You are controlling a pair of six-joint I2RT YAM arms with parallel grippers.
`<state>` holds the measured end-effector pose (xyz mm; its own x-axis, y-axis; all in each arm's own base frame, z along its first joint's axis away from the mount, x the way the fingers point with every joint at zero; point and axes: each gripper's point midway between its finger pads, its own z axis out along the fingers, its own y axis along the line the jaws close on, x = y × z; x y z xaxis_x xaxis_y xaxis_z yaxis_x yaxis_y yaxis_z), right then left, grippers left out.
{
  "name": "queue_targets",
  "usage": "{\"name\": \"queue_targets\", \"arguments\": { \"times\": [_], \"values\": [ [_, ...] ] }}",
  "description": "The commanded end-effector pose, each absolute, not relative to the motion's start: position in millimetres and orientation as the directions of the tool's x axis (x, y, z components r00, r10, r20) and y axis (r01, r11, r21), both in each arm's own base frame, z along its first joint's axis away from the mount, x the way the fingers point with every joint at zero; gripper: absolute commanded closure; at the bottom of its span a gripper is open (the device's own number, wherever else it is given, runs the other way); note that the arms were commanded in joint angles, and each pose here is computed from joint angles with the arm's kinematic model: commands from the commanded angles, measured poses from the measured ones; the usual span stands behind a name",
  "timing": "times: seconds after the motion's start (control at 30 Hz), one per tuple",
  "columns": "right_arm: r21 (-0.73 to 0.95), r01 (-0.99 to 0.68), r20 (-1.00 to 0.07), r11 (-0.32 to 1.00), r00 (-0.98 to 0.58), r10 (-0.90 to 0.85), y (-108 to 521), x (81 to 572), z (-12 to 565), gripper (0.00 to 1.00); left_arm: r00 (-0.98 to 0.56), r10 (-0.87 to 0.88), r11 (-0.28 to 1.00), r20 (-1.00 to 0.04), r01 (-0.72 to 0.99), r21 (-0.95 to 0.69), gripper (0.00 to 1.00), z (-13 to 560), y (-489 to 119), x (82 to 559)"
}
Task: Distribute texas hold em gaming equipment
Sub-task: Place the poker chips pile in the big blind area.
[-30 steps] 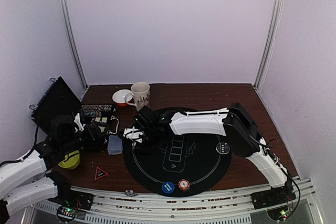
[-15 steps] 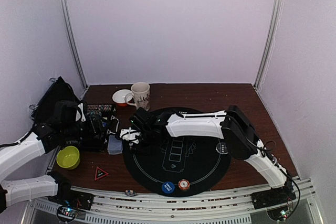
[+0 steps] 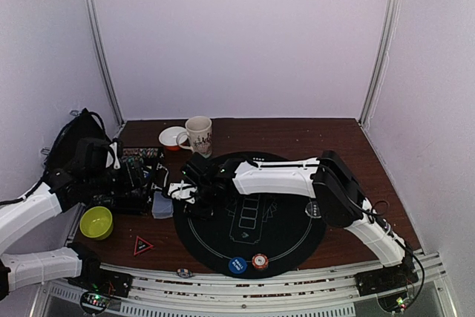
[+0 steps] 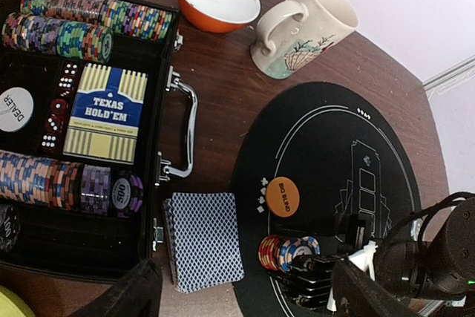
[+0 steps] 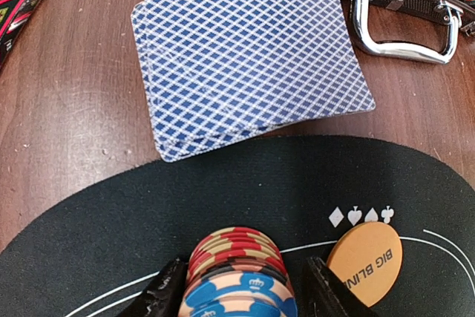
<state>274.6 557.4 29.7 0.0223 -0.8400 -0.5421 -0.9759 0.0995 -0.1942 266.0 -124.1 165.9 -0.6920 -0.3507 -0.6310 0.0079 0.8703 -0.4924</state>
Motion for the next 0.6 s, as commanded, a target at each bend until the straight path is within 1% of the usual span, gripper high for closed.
{"name": "queue_targets", "arguments": {
  "times": [0.0, 0.07, 0.13, 0.17, 0.2, 0.27, 0.4, 0.57],
  "values": [
    [-0.141, -0.987, -0.364, 0.072, -0.016, -0.931, 523.1, 258.2, -39.9, 0.44, -0.666, -0.340, 0.878, -0.664, 0.027, -0.478, 0.18, 181.5, -122.1, 271.2],
    [-0.137, -0.988, -0.378, 0.069, -0.012, -0.926, 527.5, 257.0, -34.3, 0.39, -0.672, -0.331, 0.879, -0.662, 0.034, -0.475, 0.18, 180.8, -123.8, 271.5],
    [-0.113, -0.992, -0.404, 0.048, 0.002, -0.915, 534.2, 250.9, -25.2, 0.31, -0.680, -0.317, 0.881, -0.662, 0.047, -0.470, 0.18, 179.9, -125.9, 272.0],
    [-0.108, -0.993, -0.422, 0.044, 0.006, -0.907, 538.1, 248.8, -19.0, 0.18, -0.682, -0.304, 0.883, -0.665, 0.059, -0.465, 0.18, 180.6, -127.5, 272.1],
    [-0.105, -0.993, -0.442, 0.050, 0.002, -0.897, 542.3, 248.1, -11.7, 0.02, -0.683, -0.298, 0.884, -0.667, 0.066, -0.463, 0.18, 181.4, -128.3, 272.4],
    [-0.093, -0.994, -0.487, 0.059, -0.006, -0.873, 551.3, 246.6, 6.6, 0.00, -0.679, -0.290, 0.885, -0.674, 0.078, -0.459, 0.17, 184.3, -129.0, 272.9],
    [-0.087, -0.994, -0.598, 0.061, 0.003, -0.801, 569.5, 244.7, 58.6, 0.00, -0.675, -0.279, 0.887, -0.683, 0.093, -0.453, 0.16, 186.9, -129.7, 272.8],
    [-0.074, -0.997, -0.721, 0.029, 0.034, -0.692, 577.3, 233.2, 131.4, 0.00, -0.678, -0.273, 0.887, -0.683, 0.096, -0.451, 0.16, 184.6, -129.3, 270.9]
  ]
}}
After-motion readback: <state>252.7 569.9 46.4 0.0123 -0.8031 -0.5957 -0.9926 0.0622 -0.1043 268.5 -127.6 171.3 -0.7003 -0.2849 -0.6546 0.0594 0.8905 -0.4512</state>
